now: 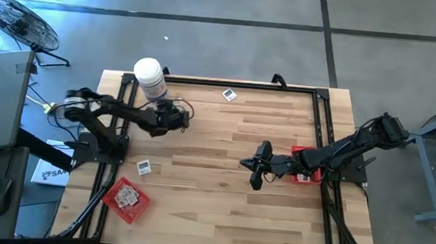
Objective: Pick & Place First Aid Supplies
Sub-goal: Put the ointment pack into the left red bin
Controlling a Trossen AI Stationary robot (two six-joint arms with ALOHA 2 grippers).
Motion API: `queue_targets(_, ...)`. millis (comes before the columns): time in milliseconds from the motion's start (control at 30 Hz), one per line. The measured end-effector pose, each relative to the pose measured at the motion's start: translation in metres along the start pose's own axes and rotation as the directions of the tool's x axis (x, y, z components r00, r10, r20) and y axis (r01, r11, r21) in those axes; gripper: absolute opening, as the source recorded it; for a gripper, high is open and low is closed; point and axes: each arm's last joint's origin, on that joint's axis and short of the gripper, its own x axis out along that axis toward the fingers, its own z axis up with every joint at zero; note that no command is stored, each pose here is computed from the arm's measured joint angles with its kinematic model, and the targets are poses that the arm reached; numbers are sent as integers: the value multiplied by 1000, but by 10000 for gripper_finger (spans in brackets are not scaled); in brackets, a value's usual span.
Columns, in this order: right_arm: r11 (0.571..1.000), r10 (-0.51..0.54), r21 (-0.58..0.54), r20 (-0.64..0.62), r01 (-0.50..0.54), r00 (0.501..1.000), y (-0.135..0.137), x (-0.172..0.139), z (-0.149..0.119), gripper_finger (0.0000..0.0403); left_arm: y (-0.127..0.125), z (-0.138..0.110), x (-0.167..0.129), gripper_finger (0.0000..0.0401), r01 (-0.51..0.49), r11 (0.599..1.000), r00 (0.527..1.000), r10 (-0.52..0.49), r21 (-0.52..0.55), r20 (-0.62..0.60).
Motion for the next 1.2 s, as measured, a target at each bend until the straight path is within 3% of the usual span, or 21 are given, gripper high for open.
queue_targets(333, 1000, 4, 0, -3, -4, 1000, 0, 0, 0, 7, 2, 4, 37, 117, -96, 979, 995, 99, -178, 8)
queue_targets(700, 1000, 4, 0, -2, -4, 1000, 0, 0, 0, 8, 3, -9, 48, 117, -133, 984, 991, 129, -119, -41)
queue_targets(967, 1000, 7, 0, -5, -7, 1000, 0, 0, 0, 5, -6, -13, 22, 117, 1, 1000, 991, -1, -2, -132)
queue_targets(1200, 1000, 14, 0, -9, -14, 1000, 0, 0, 0, 4, -17, -25, 0, 117, 137, 985, 974, -116, 100, -196)
